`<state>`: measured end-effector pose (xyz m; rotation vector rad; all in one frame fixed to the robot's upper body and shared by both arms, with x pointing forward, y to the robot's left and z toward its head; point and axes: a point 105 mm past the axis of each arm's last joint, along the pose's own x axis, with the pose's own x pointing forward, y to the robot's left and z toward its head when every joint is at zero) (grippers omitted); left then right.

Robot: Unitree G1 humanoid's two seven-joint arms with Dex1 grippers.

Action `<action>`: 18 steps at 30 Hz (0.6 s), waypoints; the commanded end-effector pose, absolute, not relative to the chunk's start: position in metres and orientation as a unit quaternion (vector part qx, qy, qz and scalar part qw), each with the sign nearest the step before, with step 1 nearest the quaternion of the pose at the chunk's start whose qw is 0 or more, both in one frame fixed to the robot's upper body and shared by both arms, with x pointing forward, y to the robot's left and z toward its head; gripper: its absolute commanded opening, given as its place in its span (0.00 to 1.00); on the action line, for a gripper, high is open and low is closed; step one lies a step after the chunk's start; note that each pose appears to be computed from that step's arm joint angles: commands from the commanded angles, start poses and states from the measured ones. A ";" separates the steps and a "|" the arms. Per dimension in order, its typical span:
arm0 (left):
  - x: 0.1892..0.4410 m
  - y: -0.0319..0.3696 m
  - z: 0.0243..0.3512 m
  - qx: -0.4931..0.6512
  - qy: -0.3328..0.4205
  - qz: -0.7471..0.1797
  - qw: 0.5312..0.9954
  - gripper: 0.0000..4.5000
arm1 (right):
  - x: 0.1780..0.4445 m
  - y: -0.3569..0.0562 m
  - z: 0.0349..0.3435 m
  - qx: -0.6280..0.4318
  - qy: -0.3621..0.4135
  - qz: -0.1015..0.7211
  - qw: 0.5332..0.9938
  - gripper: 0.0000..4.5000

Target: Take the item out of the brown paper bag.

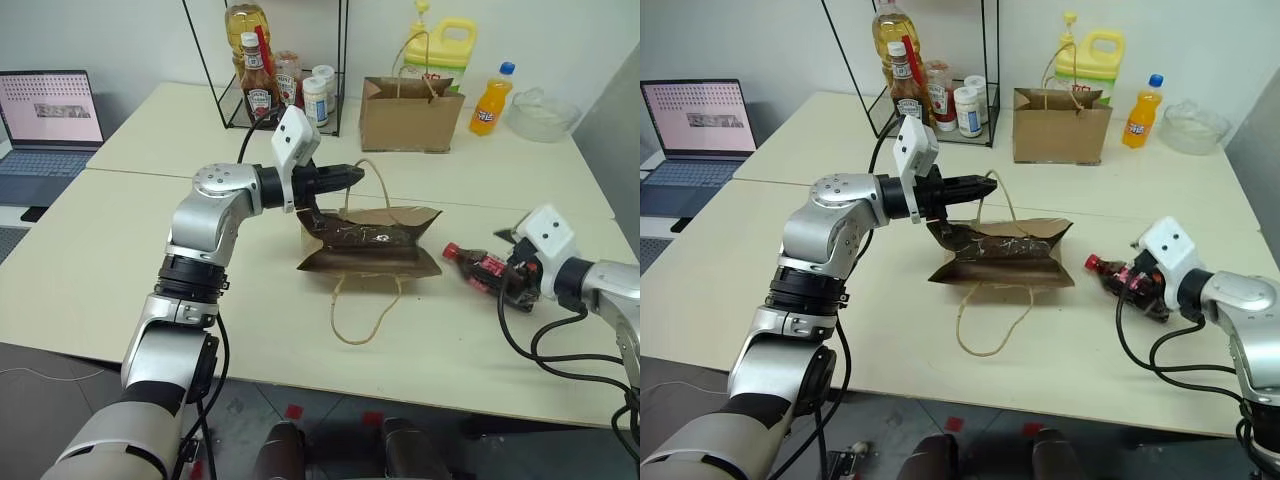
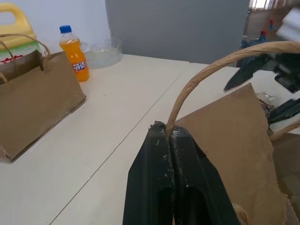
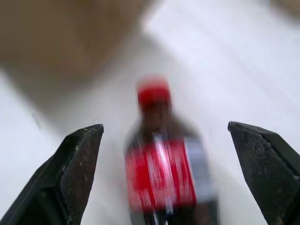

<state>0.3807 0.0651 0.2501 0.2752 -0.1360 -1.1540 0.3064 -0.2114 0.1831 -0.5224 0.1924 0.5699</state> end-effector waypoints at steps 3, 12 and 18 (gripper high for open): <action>0.406 0.086 0.278 0.127 -0.100 -0.469 0.868 0.20 | 0.299 -0.190 0.199 -0.229 0.017 0.259 0.938 1.00; 0.419 0.120 0.298 0.108 -0.114 -0.404 0.901 0.84 | 0.293 -0.189 0.189 -0.203 -0.010 0.213 0.956 1.00; 0.410 0.171 0.306 0.101 -0.144 -0.278 0.945 0.99 | 0.279 -0.185 0.179 -0.197 -0.027 0.185 0.962 1.00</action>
